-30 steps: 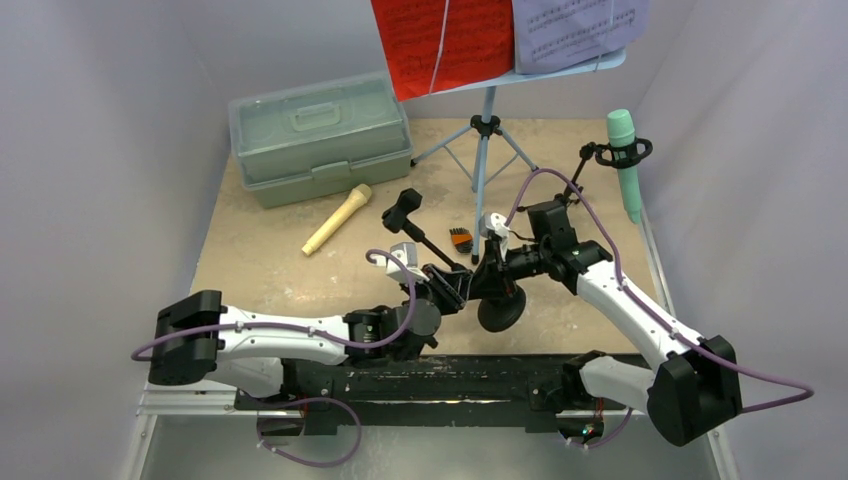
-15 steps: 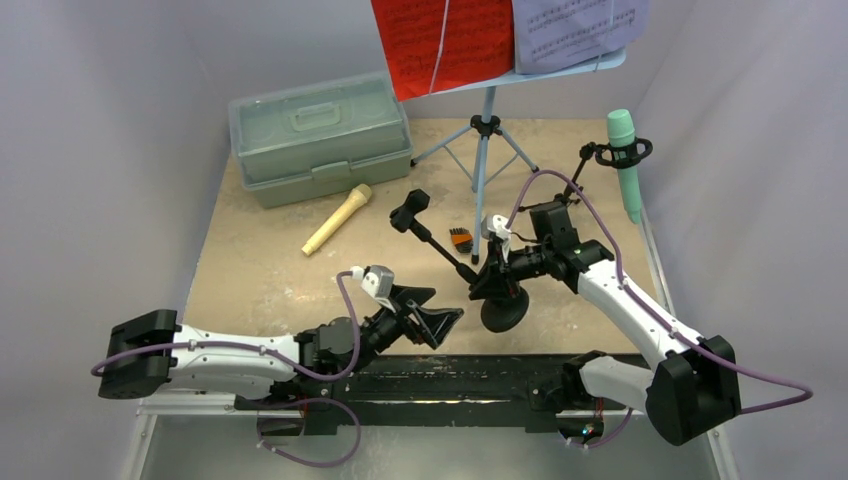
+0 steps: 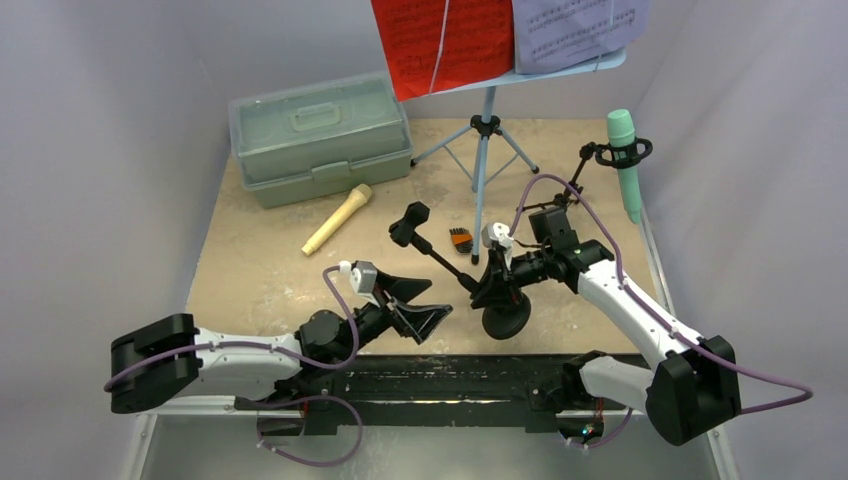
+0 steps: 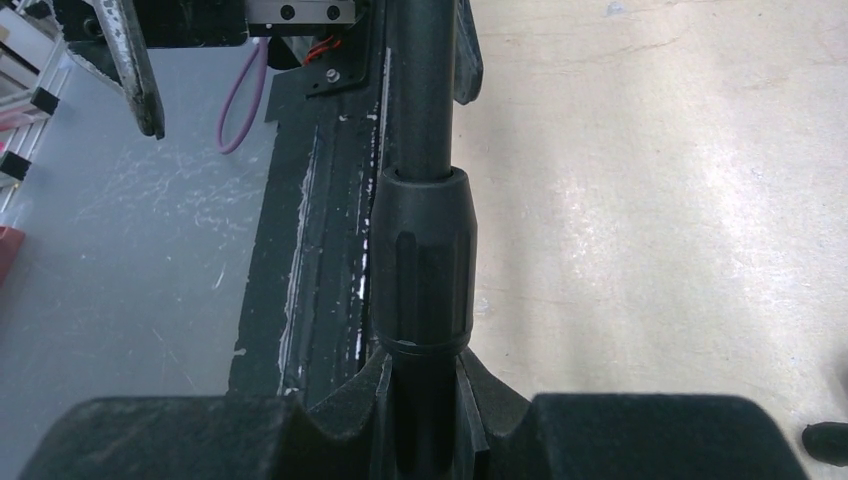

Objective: Pack up the instrument practice props
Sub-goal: Unscrew the knob on the microphone stand.

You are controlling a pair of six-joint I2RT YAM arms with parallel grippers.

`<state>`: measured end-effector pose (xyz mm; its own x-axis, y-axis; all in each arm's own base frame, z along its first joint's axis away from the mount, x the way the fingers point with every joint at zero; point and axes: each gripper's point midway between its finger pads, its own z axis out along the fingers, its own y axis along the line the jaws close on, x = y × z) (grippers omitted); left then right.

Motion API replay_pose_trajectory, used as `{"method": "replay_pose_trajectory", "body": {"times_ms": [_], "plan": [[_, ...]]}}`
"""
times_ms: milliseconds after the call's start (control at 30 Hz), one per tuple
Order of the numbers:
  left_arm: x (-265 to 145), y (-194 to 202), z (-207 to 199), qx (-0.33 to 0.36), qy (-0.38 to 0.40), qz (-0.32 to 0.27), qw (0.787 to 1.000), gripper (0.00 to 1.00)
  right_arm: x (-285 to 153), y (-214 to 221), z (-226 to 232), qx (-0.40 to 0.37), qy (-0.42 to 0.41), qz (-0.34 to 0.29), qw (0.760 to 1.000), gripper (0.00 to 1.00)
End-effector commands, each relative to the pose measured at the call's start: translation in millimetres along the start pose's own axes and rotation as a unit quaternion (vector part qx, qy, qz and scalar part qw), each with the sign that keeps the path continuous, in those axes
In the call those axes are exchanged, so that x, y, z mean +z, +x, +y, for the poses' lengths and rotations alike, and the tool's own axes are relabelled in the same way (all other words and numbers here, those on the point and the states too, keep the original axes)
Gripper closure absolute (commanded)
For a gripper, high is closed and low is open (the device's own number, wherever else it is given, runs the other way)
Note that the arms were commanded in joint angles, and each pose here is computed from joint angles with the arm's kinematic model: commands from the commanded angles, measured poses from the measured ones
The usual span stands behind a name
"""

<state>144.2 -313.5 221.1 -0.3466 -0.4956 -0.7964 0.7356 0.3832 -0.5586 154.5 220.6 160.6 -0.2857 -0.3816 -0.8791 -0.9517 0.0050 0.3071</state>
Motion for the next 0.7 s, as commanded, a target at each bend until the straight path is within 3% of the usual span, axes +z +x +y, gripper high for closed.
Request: {"method": "replay_pose_trajectory", "body": {"times_ms": [0,267,667], "plan": [[-2.9,-20.5,-22.1,-0.026,0.069,-0.049,0.996,0.00,-2.9,-23.0,6.7,-0.039,-0.023,-0.027,0.999,1.00],[1.1,-16.8,-26.9,-0.031,0.107,-0.058,0.992,0.00,-2.6,-21.0,6.2,-0.038,-0.025,-0.023,0.999,1.00],[9.6,-13.2,-15.7,-0.016,0.090,-0.061,0.994,0.00,-2.4,-20.6,6.3,-0.039,-0.025,-0.022,0.999,1.00]]}}
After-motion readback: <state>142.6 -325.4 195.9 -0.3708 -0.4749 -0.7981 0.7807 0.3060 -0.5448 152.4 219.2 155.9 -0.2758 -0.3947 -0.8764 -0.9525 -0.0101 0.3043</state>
